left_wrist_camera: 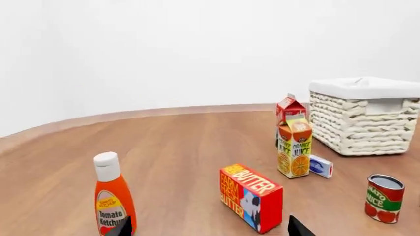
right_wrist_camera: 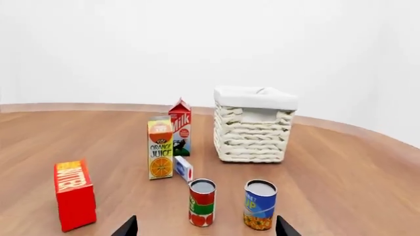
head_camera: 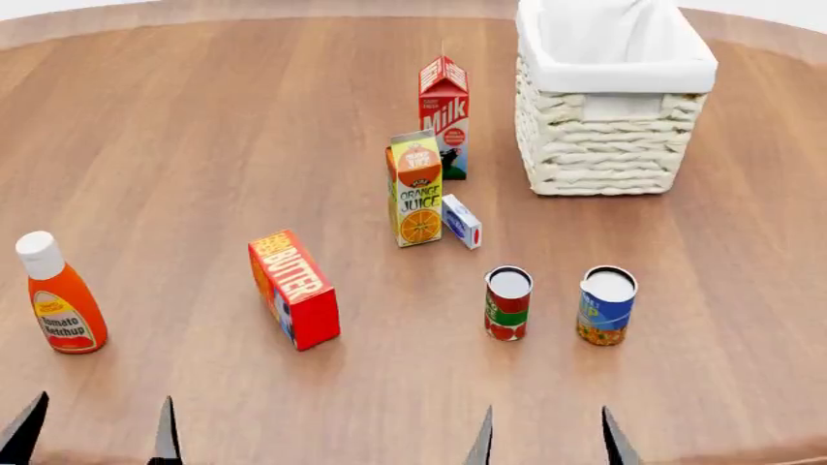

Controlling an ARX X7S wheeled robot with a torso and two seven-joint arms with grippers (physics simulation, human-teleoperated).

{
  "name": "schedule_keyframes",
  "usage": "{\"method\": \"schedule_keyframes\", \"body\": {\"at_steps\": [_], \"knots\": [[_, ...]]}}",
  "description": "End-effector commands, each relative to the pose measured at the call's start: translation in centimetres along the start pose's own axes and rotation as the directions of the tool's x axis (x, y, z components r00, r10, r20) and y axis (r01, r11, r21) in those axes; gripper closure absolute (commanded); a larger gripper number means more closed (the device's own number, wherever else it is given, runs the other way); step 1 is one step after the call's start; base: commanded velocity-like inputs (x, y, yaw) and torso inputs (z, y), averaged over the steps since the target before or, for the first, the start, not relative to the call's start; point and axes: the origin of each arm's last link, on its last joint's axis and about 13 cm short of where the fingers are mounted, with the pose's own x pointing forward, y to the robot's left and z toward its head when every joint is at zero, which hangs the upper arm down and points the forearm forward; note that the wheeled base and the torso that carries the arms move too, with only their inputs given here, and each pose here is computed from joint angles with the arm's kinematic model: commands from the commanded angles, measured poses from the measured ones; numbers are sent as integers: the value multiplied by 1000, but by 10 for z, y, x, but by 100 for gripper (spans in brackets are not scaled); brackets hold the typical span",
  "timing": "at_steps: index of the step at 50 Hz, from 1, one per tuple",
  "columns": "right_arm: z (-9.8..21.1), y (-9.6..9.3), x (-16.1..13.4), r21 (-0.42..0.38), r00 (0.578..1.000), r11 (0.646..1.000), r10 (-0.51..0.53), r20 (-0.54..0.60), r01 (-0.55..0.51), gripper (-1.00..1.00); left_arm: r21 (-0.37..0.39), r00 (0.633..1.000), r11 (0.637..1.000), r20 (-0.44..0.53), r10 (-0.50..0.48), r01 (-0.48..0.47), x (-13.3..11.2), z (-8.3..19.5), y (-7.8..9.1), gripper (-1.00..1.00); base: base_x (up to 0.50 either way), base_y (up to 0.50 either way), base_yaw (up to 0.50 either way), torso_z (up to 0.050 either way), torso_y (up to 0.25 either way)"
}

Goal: Pick up the alphabet soup and the tomato sauce, and put them in the basket.

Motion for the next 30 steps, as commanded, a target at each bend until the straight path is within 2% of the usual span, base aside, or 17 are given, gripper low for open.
{"method": "schedule_keyframes", "body": {"at_steps": [1,3,7,12,16,19,30], "knots": [[62,-5,15,8,980,999,-35,195,34,-100,82,979,995,200,46,-63,4,69,18,-100,0,0,0,0,0],[80,-7,13,33,972,999,-39,233,32,-100,113,966,991,254,39,-69,-1,84,18,-100,0,0,0,0,0],[105,-11,3,83,955,996,-46,292,23,-100,119,942,992,336,2,-44,-15,107,13,-100,0,0,0,0,0],[126,-13,-9,111,938,994,-50,343,13,-100,105,919,994,395,-2,-43,-24,123,10,-100,0,0,0,48,0],[129,-13,-9,121,936,993,-52,349,10,-100,88,916,995,401,12,-52,-24,124,12,-100,0,0,0,50,0],[128,-14,-9,167,944,986,-58,324,3,-100,83,915,996,404,3,-40,-27,123,11,-100,0,0,0,50,0],[135,-16,-11,176,937,984,-77,341,17,-100,74,900,997,435,-3,-33,-31,132,9,-100,0,0,0,50,0]]}}
